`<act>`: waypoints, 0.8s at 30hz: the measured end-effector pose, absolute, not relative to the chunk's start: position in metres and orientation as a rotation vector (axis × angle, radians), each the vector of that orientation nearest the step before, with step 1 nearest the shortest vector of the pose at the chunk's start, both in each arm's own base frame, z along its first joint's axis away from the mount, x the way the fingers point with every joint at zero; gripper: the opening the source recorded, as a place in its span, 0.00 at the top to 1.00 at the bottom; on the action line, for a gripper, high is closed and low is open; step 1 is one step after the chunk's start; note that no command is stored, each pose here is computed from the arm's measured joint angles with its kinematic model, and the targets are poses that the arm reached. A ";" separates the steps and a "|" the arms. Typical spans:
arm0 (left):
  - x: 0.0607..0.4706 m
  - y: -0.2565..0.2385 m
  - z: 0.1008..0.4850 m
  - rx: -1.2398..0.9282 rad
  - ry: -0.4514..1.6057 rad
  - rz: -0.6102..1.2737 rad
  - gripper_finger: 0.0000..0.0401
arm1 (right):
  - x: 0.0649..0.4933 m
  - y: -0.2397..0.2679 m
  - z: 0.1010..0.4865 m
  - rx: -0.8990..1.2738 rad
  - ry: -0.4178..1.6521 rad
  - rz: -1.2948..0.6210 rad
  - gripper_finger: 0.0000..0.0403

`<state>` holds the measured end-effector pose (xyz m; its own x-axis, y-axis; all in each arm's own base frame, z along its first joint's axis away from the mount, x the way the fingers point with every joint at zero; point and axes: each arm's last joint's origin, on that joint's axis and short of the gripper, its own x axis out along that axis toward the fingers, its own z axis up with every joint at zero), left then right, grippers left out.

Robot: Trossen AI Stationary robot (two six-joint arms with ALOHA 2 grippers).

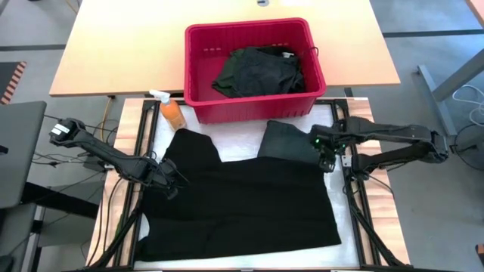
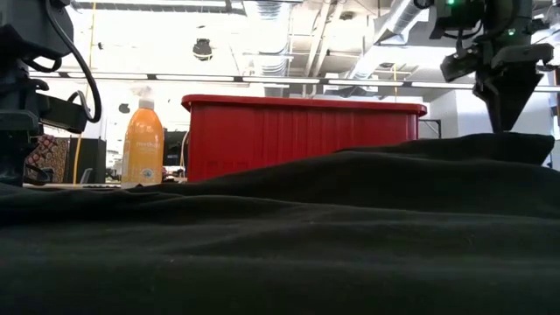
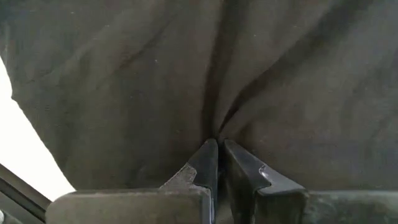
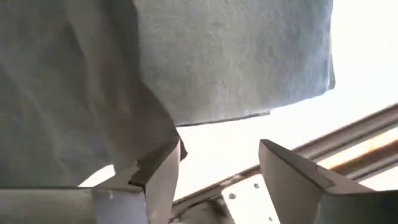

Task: Fold Laundry from Bin
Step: Fold the black shirt

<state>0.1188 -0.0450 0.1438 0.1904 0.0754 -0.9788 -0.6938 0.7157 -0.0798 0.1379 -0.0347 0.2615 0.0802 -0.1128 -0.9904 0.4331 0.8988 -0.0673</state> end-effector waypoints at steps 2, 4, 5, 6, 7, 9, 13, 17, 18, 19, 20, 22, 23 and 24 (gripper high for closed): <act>0.119 -0.045 0.144 -0.591 1.275 0.587 0.97 | 0.134 -0.039 0.261 0.354 1.405 -0.403 0.38; 0.119 -0.045 0.144 -0.588 1.271 0.591 0.97 | 0.133 -0.043 0.254 0.409 1.374 -0.388 0.38; 0.119 -0.045 0.144 -0.587 1.267 0.594 0.97 | 0.133 -0.045 0.249 0.429 1.365 -0.373 0.38; 0.119 -0.045 0.144 -0.585 1.262 0.596 0.97 | 0.133 -0.047 0.244 0.439 1.361 -0.364 0.38; 0.119 -0.045 0.144 -0.585 1.259 0.597 0.97 | 0.133 -0.048 0.238 0.447 1.359 -0.357 0.38; 0.120 -0.045 0.144 -0.589 1.254 0.593 0.97 | 0.132 -0.049 0.225 0.454 1.380 -0.343 0.38; 0.120 -0.045 0.144 -0.594 1.250 0.590 0.97 | 0.136 -0.048 0.217 0.459 1.403 -0.316 0.41; 0.120 -0.045 0.144 -0.587 1.251 0.586 0.97 | 0.141 -0.041 0.217 0.415 1.381 -0.232 0.58; 0.120 -0.045 0.144 -0.589 1.251 0.587 0.97 | 0.143 -0.038 0.218 0.411 1.372 -0.183 0.66; 0.120 -0.045 0.144 -0.589 1.250 0.587 0.97 | 0.144 -0.035 0.218 0.406 1.369 -0.143 0.74; 0.120 -0.045 0.144 -0.589 1.250 0.587 0.97 | 0.145 -0.033 0.220 0.392 1.367 -0.118 0.84; 0.120 -0.045 0.144 -0.588 1.250 0.587 0.97 | 0.147 -0.031 0.226 0.363 1.359 -0.101 0.95; 0.120 -0.045 0.144 -0.587 1.250 0.587 0.97 | 0.147 -0.031 0.231 0.344 1.349 -0.113 0.95; 0.120 -0.045 0.144 -0.586 1.249 0.588 0.97 | 0.147 -0.031 0.237 0.325 1.341 -0.131 0.95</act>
<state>0.1205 -0.0450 0.1442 0.2133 0.0884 -0.9730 -0.6934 0.7153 -0.0870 0.1472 -0.0315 0.2370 0.2285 0.0918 -0.9692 0.2783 0.9478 0.1554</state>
